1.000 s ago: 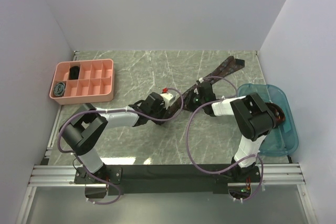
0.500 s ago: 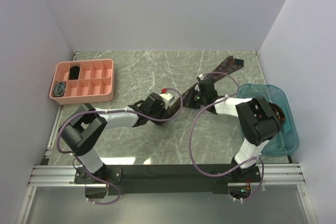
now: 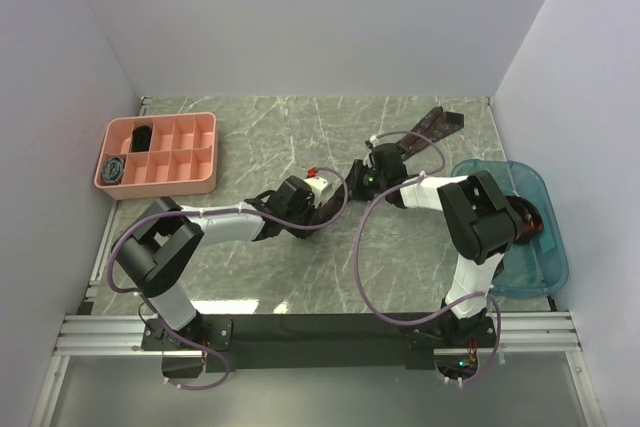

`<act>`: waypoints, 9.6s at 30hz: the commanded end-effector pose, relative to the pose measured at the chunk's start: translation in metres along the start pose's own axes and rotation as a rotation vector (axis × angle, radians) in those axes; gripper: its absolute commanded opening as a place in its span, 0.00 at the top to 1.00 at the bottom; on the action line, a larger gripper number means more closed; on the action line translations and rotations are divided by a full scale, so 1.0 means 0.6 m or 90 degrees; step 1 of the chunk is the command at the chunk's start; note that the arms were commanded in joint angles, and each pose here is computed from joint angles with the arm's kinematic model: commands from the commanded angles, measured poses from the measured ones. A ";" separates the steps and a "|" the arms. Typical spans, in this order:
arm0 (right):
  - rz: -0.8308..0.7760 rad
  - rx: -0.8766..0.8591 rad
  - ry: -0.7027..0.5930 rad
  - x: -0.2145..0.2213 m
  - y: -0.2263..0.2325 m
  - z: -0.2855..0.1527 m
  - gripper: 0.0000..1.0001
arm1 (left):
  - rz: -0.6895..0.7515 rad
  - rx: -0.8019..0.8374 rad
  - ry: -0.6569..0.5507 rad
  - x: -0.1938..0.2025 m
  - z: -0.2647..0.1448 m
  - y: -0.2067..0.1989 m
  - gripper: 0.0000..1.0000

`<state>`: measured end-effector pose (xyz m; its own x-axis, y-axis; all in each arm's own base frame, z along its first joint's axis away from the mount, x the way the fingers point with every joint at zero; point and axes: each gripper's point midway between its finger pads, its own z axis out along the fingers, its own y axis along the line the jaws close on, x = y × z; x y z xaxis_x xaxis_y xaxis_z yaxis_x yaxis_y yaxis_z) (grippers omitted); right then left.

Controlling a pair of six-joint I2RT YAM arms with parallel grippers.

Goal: Roll the ties
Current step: Roll the tie

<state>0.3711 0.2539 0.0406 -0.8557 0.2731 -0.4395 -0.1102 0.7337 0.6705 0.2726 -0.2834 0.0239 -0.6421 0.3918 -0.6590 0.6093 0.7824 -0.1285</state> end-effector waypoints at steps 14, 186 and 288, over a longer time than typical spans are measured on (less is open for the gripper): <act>-0.157 -0.207 0.103 0.094 0.107 -0.014 0.68 | 0.004 -0.003 0.028 0.010 0.005 -0.001 0.75; -0.159 -0.193 0.098 0.164 0.177 0.062 0.84 | -0.491 -0.288 0.030 0.009 -0.088 0.087 0.99; 0.004 -0.041 0.051 0.116 0.036 0.062 0.94 | -0.477 -0.242 0.053 -0.073 -0.005 0.081 0.98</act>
<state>0.3366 0.3190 0.0222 -0.8743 0.2231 -0.4310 -0.1917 0.6571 0.7290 0.3194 -0.2513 0.0422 -0.8577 -0.2829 -0.4294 -0.2049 0.9539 -0.2192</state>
